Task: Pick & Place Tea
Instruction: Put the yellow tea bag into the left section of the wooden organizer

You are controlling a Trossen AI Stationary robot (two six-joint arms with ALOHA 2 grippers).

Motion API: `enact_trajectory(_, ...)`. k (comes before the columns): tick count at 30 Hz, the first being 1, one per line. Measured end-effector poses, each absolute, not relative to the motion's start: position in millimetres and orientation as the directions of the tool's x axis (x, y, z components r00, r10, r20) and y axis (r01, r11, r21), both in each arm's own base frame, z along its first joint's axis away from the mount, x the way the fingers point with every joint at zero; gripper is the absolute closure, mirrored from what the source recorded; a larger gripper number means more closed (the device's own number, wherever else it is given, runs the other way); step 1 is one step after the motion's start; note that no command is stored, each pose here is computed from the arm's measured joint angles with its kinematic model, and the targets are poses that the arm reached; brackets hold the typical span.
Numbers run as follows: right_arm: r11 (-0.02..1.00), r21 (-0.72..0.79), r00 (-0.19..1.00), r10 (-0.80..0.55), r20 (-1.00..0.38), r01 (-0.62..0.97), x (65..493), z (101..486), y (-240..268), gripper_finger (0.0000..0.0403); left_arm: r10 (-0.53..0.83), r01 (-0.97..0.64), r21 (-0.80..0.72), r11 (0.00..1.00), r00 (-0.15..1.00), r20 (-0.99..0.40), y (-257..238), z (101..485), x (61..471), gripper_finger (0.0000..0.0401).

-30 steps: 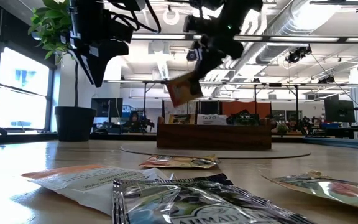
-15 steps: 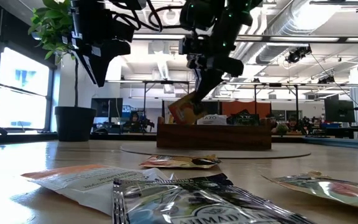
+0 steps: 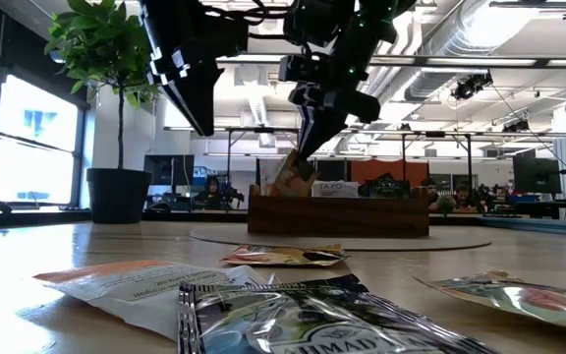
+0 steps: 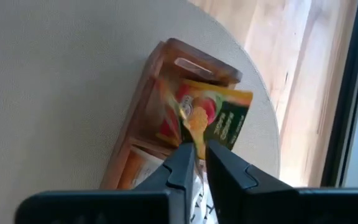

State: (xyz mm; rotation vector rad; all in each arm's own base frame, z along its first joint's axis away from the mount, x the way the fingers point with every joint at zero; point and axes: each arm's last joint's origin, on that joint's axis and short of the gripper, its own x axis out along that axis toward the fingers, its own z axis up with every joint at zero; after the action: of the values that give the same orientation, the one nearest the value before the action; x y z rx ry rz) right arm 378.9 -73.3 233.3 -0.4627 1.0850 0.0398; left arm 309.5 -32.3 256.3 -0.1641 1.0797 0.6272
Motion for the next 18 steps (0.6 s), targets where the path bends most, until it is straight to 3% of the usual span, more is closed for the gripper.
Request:
enact_trajectory(14,0.844,-0.516,0.429,-0.417,-0.801,-0.144,374.9,243.3,-70.0,0.029,0.404,-0.553,0.188,0.811,0.298,-0.865,-31.8,255.7,307.4,0.0298)
enact_trajectory(18,0.865,-0.481,0.438,-0.381,-0.814,-0.142,363.7,259.5,-51.6,0.029,0.411,-0.555,0.194,0.809,0.297,-0.862,-31.5,255.6,307.2,0.0298)
